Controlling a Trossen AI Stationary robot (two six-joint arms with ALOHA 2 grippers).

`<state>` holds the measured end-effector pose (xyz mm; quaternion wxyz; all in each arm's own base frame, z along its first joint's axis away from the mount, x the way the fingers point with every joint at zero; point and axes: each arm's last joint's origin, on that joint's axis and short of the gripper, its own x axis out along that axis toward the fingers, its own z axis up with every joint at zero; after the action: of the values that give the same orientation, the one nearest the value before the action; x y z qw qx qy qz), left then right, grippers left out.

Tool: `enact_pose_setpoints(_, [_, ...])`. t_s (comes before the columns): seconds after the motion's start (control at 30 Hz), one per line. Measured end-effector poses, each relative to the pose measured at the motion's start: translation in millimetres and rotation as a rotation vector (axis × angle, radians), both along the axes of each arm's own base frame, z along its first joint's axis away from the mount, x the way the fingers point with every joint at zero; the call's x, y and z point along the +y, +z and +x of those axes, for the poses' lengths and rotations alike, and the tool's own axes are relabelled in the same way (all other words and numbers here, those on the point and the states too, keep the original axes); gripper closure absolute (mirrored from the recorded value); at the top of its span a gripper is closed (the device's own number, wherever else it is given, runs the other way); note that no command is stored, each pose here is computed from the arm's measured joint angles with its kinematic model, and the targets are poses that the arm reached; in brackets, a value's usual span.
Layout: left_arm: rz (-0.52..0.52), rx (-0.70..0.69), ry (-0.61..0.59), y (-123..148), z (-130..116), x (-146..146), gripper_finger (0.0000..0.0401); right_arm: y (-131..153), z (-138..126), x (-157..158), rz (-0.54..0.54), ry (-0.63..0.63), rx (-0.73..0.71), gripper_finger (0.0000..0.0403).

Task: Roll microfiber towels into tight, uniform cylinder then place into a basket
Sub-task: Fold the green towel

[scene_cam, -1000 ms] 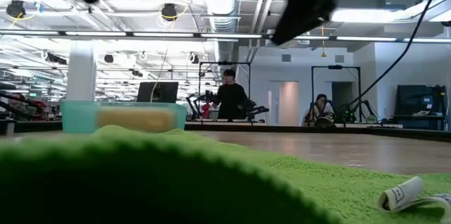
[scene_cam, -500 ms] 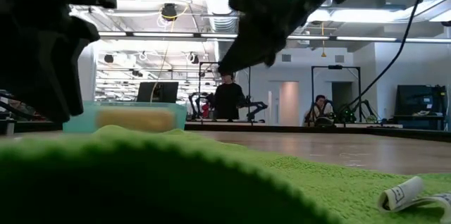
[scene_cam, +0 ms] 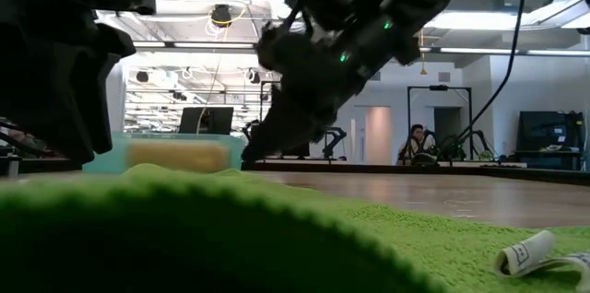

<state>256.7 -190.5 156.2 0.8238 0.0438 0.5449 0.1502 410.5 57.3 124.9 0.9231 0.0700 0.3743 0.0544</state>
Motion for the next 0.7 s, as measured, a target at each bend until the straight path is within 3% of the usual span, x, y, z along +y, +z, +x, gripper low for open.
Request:
enact_pose_setpoints(0.17, [0.000, 0.000, 0.013, 0.0, 2.6, 3.6, 0.0272, -16.2, 5.1, -6.5, -0.008, -0.017, 0.063, 0.0398])
enact_pose_setpoints(0.5, [-0.013, -0.009, 0.044, 0.0, 3.1, 4.1, 0.0272, -15.5, -5.7, -30.3, 0.006, -0.125, 0.252, 0.0392])
enact_pose_setpoints(0.7, [-0.019, -0.014, 0.057, 0.0, 3.1, 3.9, 0.0272, -4.8, -25.8, -45.4, -0.091, -0.337, 0.410, 0.0391])
